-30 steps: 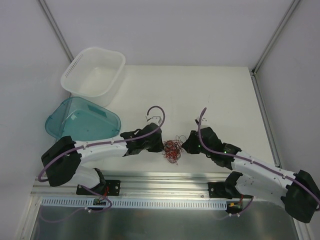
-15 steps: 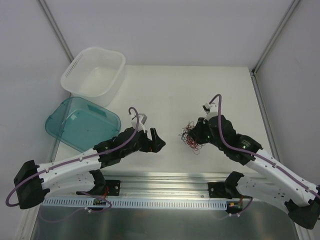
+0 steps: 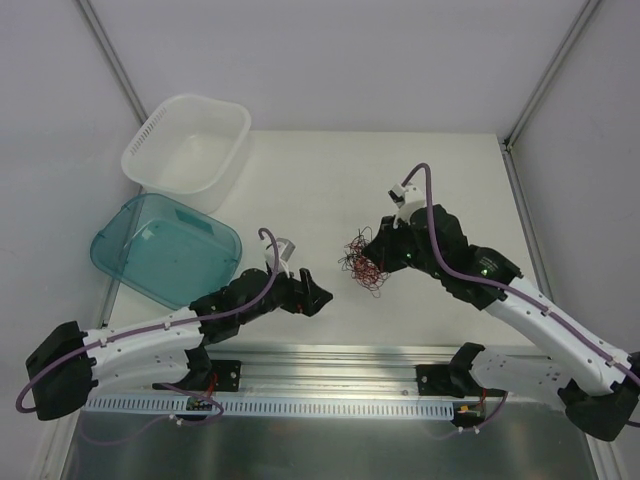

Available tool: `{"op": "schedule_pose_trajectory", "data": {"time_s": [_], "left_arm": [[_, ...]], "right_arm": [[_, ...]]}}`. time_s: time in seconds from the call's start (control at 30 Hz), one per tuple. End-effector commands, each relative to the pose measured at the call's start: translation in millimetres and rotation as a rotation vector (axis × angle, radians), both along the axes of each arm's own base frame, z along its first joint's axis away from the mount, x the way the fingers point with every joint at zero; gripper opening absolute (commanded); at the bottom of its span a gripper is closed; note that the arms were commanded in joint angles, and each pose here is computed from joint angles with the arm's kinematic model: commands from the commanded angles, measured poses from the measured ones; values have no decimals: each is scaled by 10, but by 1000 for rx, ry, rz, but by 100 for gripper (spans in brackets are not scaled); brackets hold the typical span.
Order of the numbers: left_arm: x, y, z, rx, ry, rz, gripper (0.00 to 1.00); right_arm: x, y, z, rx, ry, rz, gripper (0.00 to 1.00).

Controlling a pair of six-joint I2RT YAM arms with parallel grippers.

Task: Untangle the cables

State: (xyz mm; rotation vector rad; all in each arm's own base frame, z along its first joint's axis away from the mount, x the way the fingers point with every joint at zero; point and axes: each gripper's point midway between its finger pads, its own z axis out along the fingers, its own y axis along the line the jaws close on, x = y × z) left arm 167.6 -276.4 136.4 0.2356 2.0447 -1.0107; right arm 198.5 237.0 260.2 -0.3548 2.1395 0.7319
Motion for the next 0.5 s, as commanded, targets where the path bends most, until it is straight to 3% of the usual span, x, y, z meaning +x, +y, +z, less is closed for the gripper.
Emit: {"op": "schedule_pose_trajectory", "data": {"time_s": [0.0, 0.23, 0.47], "left_arm": [[30, -155, 154, -92, -80, -43, 83], [51, -390, 225, -154, -143, -78, 84], [159, -525, 378, -265, -197, -37, 82]], "right_arm": [[-11, 201, 126, 102, 7, 29, 1], [79, 142, 275, 177, -22, -74, 1], [17, 192, 367, 247, -13, -72, 1]]}}
